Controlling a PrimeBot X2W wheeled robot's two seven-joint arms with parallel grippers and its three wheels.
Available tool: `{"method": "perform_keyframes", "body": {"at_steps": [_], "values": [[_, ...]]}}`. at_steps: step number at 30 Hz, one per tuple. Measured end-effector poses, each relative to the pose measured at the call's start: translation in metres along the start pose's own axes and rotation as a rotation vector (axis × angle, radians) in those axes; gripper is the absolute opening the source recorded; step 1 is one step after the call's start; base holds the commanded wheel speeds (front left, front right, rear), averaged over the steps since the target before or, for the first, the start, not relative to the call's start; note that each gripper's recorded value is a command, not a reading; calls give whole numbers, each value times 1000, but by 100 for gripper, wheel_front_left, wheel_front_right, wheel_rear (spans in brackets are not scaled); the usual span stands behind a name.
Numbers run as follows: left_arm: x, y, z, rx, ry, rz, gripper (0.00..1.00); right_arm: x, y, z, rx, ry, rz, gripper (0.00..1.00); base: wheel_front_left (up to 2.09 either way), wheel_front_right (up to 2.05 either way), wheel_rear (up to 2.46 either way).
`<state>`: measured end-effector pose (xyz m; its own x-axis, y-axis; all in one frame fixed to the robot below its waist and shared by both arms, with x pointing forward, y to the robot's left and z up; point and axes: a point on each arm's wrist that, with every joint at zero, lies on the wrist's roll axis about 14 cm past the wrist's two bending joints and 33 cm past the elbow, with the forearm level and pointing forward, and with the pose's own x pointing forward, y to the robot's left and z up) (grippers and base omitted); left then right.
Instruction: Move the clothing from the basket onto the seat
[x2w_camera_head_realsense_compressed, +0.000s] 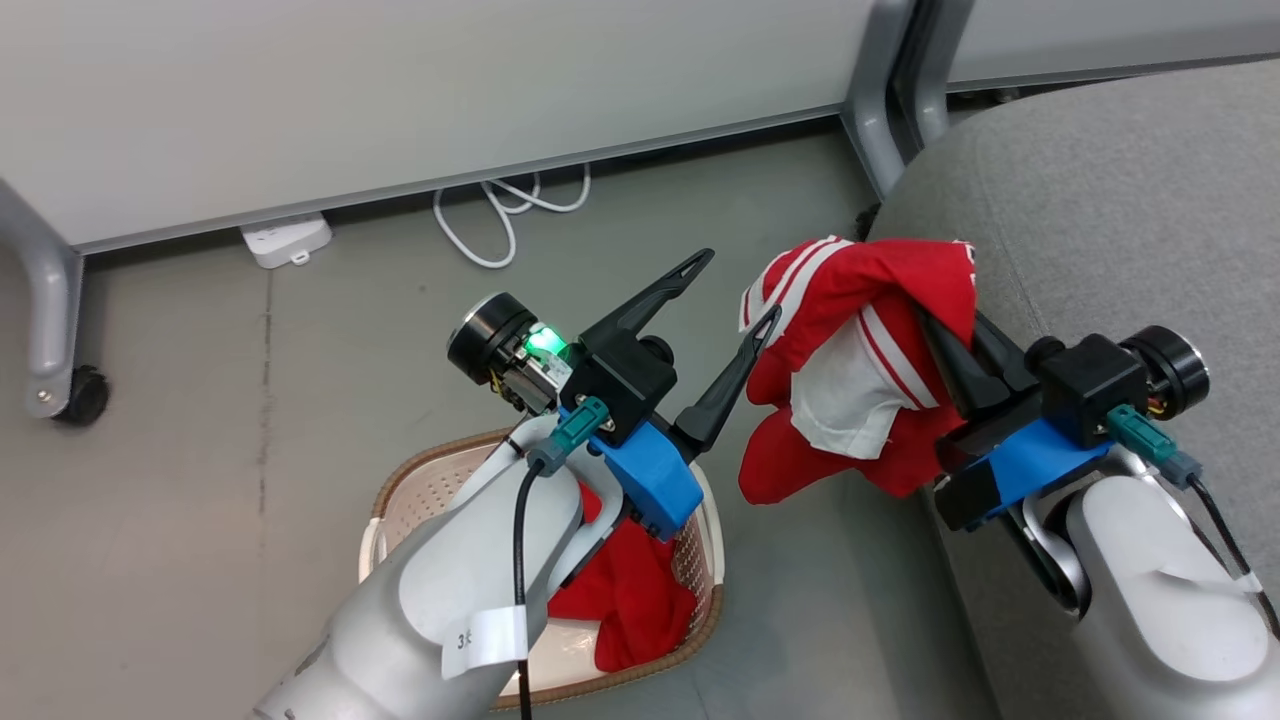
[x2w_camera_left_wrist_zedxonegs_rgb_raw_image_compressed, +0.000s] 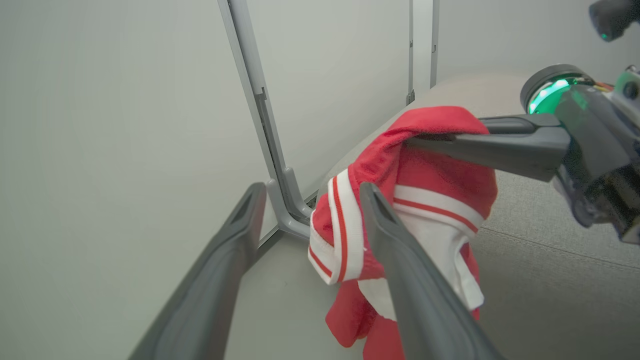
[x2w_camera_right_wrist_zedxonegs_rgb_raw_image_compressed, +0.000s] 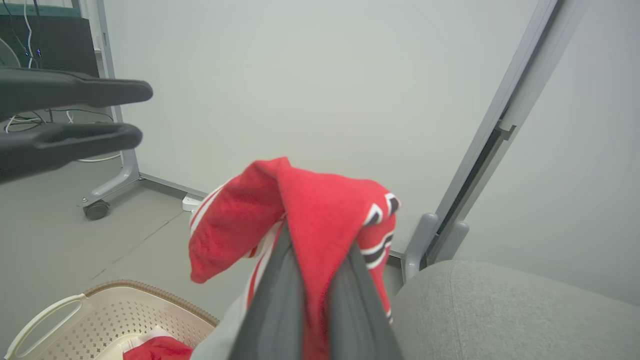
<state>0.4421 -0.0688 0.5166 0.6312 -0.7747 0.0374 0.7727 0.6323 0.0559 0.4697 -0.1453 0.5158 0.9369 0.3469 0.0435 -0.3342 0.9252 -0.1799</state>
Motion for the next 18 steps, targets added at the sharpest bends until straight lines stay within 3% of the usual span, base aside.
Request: {"method": "perform_keyframes", "body": {"at_steps": [18], "values": [[38, -72, -28, -51, 9, -255, 100, -85, -99, -25, 23, 75, -389, 0, 0, 0, 0]]}}
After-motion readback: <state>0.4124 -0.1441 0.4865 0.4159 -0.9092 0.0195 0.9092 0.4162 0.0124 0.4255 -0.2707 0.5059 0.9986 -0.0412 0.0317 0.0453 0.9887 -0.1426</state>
